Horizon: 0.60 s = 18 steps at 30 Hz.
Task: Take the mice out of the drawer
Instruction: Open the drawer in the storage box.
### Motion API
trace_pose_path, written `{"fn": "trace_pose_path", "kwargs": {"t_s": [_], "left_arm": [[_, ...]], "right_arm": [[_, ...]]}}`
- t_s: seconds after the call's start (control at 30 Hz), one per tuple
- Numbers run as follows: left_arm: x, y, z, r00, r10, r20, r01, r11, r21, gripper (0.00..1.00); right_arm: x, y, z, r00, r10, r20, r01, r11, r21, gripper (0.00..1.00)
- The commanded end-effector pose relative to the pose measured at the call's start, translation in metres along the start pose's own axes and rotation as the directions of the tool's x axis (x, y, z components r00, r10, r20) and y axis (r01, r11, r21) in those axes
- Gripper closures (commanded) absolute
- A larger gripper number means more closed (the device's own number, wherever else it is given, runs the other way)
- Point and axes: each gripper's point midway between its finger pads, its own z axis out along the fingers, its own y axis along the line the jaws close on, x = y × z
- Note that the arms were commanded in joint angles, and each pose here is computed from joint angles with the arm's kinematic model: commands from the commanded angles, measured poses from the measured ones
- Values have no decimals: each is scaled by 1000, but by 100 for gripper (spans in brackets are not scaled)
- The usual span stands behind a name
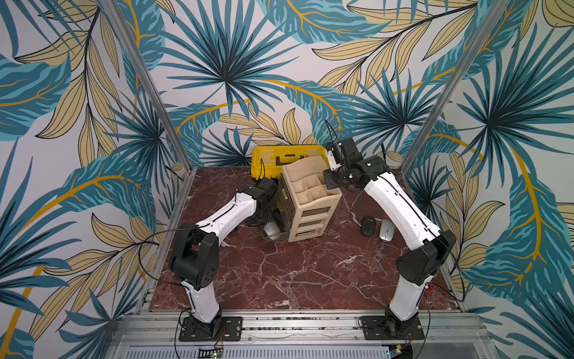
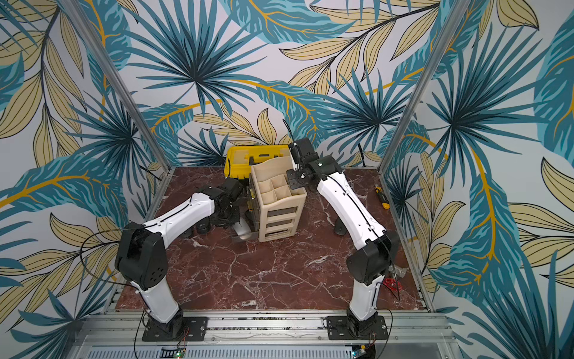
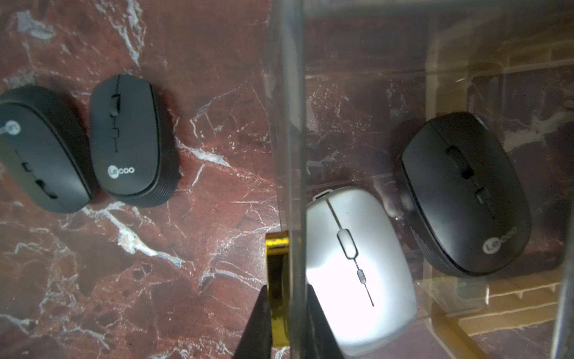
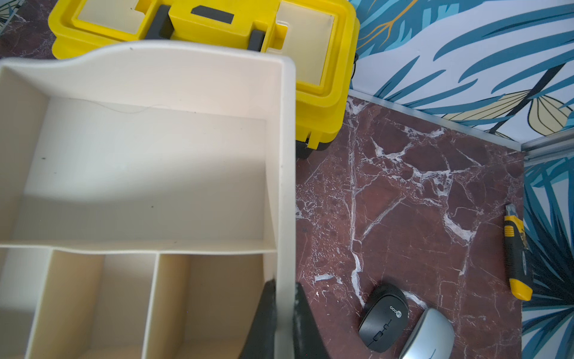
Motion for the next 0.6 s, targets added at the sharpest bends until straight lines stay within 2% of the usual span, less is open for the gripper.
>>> {"fn": "trace_pose_path", "kwargs": {"t_s": [0.0, 0.07, 0.13, 0.27, 0.33, 0.37, 0.43, 0.47, 0.57], "left_arm": [[18, 1, 3, 994, 104, -38, -103, 994, 33, 100], [21, 2, 10, 995, 93, -45, -92, 995, 29, 98], [23, 6, 15, 996, 80, -50, -79, 997, 11, 84], [26, 15, 19, 997, 52, -61, -53, 998, -18, 68], [28, 18, 18, 997, 34, -67, -36, 999, -24, 45], [27, 18, 15, 998, 28, -61, -29, 999, -17, 28], [24, 16, 5, 999, 19, -30, -19, 1000, 8, 5], [20, 18, -3, 1000, 13, 0, -13, 1000, 9, 0], [5, 19, -34, 996, 12, 87, -16, 999, 41, 0]], "right_arm": [[-40, -49, -22, 987, -29, 161, -7, 975, 222, 100], [-40, -49, -21, 987, -31, 159, -4, 976, 219, 100], [-39, -47, -19, 988, -38, 152, 4, 977, 215, 100], [-37, -48, -17, 988, -41, 146, 9, 976, 217, 100], [-37, -46, -15, 989, -44, 142, 13, 977, 214, 100], [-36, -46, -14, 989, -45, 139, 14, 977, 211, 100], [-36, -44, -12, 990, -44, 137, 15, 978, 207, 100], [-36, -45, -11, 990, -43, 135, 14, 978, 208, 100], [-35, -42, -11, 990, -43, 134, 16, 980, 199, 100]]}}
